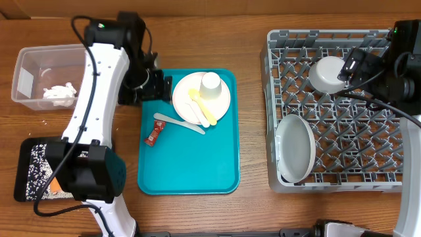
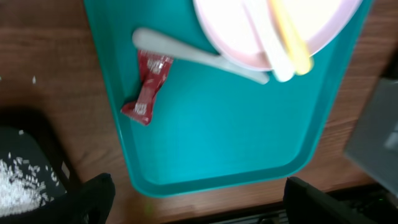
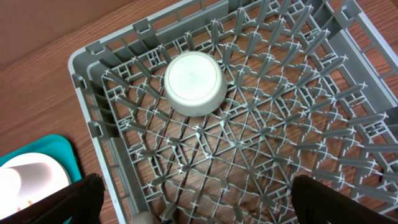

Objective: Sort waste into correct bins and load items into the dishwasher rack
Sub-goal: 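Move the left gripper back to the small red sauce packet, then grasp the red sauce packet with the left gripper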

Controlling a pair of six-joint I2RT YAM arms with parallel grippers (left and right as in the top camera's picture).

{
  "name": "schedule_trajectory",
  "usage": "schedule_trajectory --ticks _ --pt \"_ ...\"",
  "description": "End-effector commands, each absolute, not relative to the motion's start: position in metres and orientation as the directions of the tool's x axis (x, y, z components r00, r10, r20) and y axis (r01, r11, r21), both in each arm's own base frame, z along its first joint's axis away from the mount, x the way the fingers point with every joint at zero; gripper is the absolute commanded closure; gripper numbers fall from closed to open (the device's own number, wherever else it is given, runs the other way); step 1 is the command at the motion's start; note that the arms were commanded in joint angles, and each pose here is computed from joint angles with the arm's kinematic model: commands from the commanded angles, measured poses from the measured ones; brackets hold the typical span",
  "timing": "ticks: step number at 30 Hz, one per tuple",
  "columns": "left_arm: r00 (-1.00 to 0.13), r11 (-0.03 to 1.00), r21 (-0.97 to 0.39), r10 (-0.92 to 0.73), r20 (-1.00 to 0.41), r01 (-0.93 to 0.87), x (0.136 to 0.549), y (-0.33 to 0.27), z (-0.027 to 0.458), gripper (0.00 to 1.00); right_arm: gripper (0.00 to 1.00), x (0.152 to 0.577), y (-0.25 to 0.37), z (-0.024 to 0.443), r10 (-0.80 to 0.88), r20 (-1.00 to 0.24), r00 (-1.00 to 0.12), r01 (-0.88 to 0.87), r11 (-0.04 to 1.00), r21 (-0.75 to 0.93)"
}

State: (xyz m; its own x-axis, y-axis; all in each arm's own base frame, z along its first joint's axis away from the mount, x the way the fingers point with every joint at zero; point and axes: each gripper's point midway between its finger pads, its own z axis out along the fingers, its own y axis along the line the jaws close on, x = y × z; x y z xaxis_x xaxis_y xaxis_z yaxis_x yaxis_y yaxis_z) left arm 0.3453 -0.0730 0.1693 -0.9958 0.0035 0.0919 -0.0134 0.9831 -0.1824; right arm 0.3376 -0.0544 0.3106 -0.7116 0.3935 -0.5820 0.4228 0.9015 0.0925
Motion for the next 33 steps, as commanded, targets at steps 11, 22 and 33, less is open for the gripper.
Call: schedule_trajectory --ticks 11,22,33 --pt "-0.982 0.994 -0.104 0.04 0.186 0.021 0.325 -0.059 0.08 0.08 0.0 0.34 -0.056 0.316 0.395 -0.598 -0.698 0.429 0.898 0.093" --pt "-0.988 0.994 -0.102 0.044 0.148 0.029 0.321 -0.058 0.027 0.16 0.0 0.34 -0.056 0.317 0.395 -0.598 -0.698 0.429 0.898 0.093" --pt "-0.991 0.996 -0.072 0.052 0.123 0.043 0.319 -0.052 0.006 0.23 0.0 0.34 -0.056 0.317 0.395 -0.598 -0.698 0.429 0.898 0.093"
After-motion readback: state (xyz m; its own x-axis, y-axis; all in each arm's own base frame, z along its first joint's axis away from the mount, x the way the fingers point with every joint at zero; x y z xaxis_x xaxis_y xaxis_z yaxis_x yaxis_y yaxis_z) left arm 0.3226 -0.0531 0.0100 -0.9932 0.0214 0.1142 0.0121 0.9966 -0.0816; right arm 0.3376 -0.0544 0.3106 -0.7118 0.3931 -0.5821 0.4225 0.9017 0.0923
